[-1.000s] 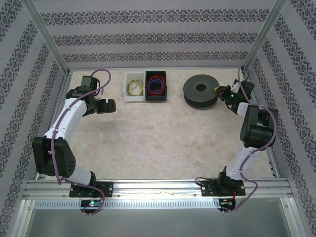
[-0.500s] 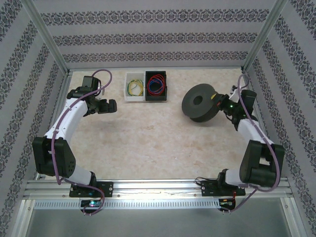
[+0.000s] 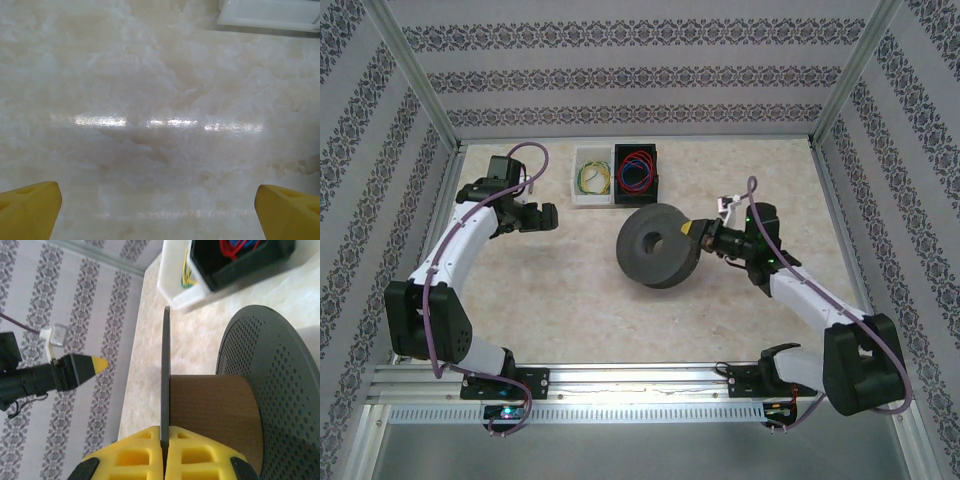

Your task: Wrap the cables

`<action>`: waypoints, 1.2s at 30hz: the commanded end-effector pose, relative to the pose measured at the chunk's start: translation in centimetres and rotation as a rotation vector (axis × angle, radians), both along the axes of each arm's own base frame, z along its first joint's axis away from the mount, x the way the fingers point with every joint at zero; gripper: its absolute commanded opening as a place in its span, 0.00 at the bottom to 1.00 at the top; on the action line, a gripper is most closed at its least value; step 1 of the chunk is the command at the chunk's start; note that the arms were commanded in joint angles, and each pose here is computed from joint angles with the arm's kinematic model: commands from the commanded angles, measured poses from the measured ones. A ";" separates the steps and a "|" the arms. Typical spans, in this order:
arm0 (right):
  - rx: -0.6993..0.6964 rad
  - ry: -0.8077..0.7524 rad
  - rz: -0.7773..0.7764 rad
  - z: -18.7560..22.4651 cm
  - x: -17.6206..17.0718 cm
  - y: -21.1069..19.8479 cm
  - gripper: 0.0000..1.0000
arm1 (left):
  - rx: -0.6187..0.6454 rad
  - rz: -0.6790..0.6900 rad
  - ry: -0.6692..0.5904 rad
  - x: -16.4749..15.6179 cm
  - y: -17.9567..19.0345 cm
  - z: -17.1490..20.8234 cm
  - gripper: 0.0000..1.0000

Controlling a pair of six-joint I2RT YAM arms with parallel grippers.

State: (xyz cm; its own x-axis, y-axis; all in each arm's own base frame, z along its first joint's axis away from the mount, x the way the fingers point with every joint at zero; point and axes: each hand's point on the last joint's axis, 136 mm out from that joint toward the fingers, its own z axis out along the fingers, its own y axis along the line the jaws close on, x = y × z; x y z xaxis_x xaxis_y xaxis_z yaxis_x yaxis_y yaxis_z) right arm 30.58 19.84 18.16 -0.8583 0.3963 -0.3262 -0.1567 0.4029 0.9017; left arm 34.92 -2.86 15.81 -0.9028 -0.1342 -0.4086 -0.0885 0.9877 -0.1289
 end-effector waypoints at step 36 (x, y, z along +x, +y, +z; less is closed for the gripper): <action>-0.304 0.046 0.046 -7.5 2.5 0.7 0.77 | 0.049 -0.022 0.034 -0.6 0.1 0.0 0.99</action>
